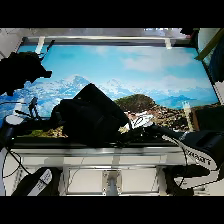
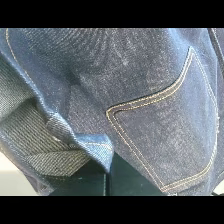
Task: Fold the clothes and pants, and hang the long-sleeved shirts on hangers.
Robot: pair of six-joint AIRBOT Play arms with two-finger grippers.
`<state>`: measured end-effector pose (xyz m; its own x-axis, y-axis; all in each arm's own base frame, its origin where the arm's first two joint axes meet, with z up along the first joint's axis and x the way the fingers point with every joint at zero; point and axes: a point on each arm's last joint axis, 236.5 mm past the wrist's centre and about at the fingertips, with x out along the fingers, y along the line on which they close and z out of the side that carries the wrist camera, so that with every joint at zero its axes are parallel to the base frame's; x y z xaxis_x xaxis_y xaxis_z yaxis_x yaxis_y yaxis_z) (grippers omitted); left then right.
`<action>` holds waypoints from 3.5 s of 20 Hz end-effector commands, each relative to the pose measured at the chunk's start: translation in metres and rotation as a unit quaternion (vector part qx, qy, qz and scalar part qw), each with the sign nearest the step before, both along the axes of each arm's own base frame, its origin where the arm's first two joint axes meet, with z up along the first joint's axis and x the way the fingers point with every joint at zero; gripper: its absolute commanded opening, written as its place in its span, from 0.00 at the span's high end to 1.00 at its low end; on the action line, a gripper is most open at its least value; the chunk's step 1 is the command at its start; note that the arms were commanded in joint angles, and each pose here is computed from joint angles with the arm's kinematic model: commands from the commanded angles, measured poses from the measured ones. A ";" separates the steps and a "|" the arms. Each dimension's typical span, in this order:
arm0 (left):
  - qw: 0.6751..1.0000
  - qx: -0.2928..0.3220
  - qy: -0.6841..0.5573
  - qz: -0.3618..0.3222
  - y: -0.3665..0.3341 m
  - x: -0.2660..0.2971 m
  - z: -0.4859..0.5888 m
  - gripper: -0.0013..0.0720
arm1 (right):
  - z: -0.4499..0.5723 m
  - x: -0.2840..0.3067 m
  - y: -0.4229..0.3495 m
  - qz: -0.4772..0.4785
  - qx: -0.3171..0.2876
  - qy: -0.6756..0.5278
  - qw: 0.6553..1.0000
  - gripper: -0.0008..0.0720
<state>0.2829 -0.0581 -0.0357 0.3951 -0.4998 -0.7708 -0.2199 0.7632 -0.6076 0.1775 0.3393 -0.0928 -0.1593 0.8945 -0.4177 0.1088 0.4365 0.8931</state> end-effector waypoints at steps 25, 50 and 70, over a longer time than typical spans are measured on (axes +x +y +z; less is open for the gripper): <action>0.890 0.313 -0.331 -0.023 0.052 -0.044 0.350 0.97 | 0.422 0.016 -0.092 -0.124 0.066 -0.514 0.846 0.93; 0.951 0.235 -0.164 -0.120 -0.005 0.238 0.106 0.97 | 0.136 0.372 -0.176 -0.139 -0.183 -0.360 0.904 0.93; 0.939 0.236 0.053 -0.246 -0.093 -0.044 -0.016 0.97 | 0.001 0.231 -0.254 0.099 -0.345 -0.174 0.917 0.93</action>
